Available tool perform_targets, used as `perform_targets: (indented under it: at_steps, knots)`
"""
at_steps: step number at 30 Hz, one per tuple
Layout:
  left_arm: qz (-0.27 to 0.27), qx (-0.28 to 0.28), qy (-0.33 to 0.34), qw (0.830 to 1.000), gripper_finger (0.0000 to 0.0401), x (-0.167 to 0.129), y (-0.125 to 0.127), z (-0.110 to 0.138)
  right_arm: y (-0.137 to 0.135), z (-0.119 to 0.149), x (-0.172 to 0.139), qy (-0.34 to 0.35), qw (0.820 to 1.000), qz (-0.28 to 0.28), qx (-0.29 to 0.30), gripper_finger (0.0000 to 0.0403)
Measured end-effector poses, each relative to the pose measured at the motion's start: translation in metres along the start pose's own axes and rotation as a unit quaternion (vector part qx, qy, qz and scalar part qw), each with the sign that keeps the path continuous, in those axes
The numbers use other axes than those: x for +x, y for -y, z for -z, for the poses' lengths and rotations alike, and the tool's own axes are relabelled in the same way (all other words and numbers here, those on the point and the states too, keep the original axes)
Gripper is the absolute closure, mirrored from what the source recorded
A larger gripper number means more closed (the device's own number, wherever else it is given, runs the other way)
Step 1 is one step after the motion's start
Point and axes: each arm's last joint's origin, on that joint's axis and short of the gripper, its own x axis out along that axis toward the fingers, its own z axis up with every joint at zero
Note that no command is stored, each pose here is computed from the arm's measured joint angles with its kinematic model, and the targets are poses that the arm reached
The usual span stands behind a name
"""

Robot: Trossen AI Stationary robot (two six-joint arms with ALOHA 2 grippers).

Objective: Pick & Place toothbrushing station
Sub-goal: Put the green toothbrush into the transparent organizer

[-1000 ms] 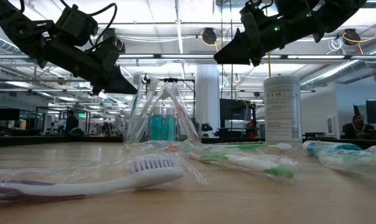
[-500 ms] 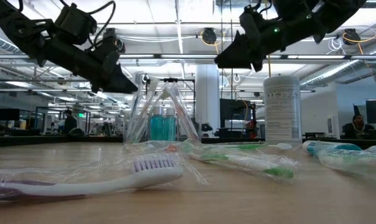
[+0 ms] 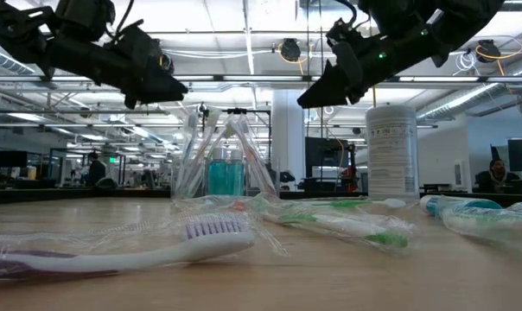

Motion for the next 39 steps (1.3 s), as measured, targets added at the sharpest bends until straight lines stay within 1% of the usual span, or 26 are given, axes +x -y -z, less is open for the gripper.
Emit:
perform_targets:
  at_steps: [2,4,6,8,11,14,16,18,20,23,26,28,32,39]
  knots:
    - [0.018,-0.011,0.007,1.0,0.0235,-0.002,0.001,-0.002,0.0,0.006,0.0,-0.028,1.0,-0.004,-0.011,0.0261]
    - [0.033,-0.02,0.008,0.999,0.0235,-0.003,0.002,-0.003,-0.002,0.011,0.0,-0.055,0.998,-0.031,-0.018,0.0261]
    - [0.044,-0.022,0.009,0.999,0.0235,-0.004,0.003,-0.004,-0.004,0.016,-0.002,-0.082,0.994,-0.075,-0.02,0.0261]
    - [0.047,-0.022,0.009,0.999,0.0235,-0.004,0.003,-0.004,-0.01,0.023,-0.004,-0.111,0.986,-0.125,-0.001,0.0261]
    - [0.047,-0.023,0.008,0.999,0.0235,-0.004,0.003,-0.004,-0.021,0.036,-0.009,-0.132,0.972,-0.191,0.024,0.0261]
    - [0.047,-0.036,0.007,0.998,0.0236,-0.004,0.003,-0.004,-0.033,0.057,-0.015,-0.138,0.966,-0.22,0.011,0.0261]
    - [0.047,-0.046,0.007,0.998,0.0235,-0.004,0.003,-0.004,-0.039,0.071,-0.02,-0.127,0.967,-0.218,-0.024,0.0261]
    - [0.047,-0.053,0.006,0.997,0.0236,-0.004,0.003,-0.004,-0.04,0.086,-0.025,-0.115,0.971,-0.194,-0.073,0.0261]
    - [0.047,-0.06,0.006,0.997,0.0235,-0.004,0.003,-0.004,-0.038,0.099,-0.03,-0.101,0.977,-0.16,-0.103,0.0261]
    - [0.047,-0.06,0.006,0.997,0.0235,-0.004,0.003,-0.004,-0.034,0.11,-0.034,-0.076,0.984,-0.131,-0.099,0.0261]
    - [0.047,-0.06,0.003,0.997,0.0235,-0.004,0.003,-0.003,-0.032,0.122,-0.036,-0.104,0.983,-0.127,-0.083,0.0261]
    - [0.046,-0.06,0.002,0.997,0.0235,-0.004,0.003,-0.003,-0.032,0.124,-0.037,-0.107,0.983,-0.126,-0.08,0.0261]
    - [0.046,-0.064,-0.004,0.997,0.0235,-0.004,0.003,-0.002,-0.03,0.129,-0.034,-0.124,0.984,-0.095,-0.089,0.0261]
    - [0.046,-0.07,-0.009,0.996,0.0235,-0.004,0.003,-0.001,-0.03,0.144,-0.027,-0.167,0.978,-0.092,-0.089,0.0262]
